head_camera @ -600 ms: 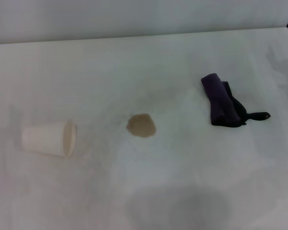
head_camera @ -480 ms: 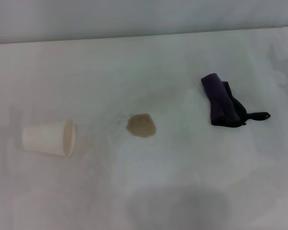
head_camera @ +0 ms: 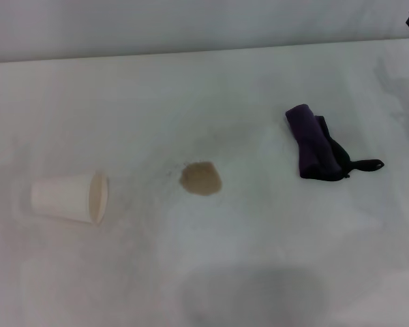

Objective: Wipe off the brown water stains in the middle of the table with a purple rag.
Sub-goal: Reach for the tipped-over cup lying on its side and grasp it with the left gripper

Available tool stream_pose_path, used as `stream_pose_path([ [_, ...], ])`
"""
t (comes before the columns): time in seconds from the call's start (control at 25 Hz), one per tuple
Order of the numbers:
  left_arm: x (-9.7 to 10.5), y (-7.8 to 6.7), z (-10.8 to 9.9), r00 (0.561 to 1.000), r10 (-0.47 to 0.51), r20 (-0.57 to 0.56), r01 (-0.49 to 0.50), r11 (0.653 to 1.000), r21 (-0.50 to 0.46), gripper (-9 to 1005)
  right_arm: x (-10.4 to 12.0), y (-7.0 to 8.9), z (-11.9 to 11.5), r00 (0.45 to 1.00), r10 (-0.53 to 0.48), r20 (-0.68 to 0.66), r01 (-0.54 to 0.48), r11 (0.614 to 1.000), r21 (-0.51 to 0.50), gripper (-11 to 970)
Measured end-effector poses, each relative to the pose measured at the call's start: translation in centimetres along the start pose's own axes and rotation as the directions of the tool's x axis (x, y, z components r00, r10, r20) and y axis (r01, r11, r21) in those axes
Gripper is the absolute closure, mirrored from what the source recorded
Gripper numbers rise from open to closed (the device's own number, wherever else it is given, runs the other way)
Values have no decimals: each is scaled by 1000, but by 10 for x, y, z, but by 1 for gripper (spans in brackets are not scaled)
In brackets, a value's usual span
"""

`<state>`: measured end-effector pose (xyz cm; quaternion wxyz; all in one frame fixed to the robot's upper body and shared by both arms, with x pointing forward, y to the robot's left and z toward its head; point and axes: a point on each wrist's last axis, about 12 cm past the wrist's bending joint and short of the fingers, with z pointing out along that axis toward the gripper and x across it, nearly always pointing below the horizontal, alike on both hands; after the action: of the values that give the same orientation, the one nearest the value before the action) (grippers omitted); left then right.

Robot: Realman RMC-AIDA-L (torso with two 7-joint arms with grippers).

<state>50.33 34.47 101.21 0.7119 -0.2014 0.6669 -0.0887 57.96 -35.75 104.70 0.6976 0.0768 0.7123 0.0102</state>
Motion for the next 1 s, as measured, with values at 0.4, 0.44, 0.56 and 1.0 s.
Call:
stream_pose_path([
  [0.4, -70, 16, 59, 999, 46, -30, -38, 975, 219, 110, -8, 4, 10, 997, 59, 41, -61, 997, 39, 161],
  [0.44, -79, 17, 66, 997, 60, -45, -47, 968, 248, 110, -10, 4, 12, 998, 56, 43, -57, 998, 39, 161],
  [0.56, -102, 15, 85, 987, 133, -86, -98, 941, 325, 110, -16, 2, 17, 997, 54, 56, -57, 997, 47, 161],
  [1.0, -163, -33, 140, 800, 582, -144, -379, 677, 632, 114, -26, -6, 23, 993, 71, 91, -80, 992, 101, 161],
])
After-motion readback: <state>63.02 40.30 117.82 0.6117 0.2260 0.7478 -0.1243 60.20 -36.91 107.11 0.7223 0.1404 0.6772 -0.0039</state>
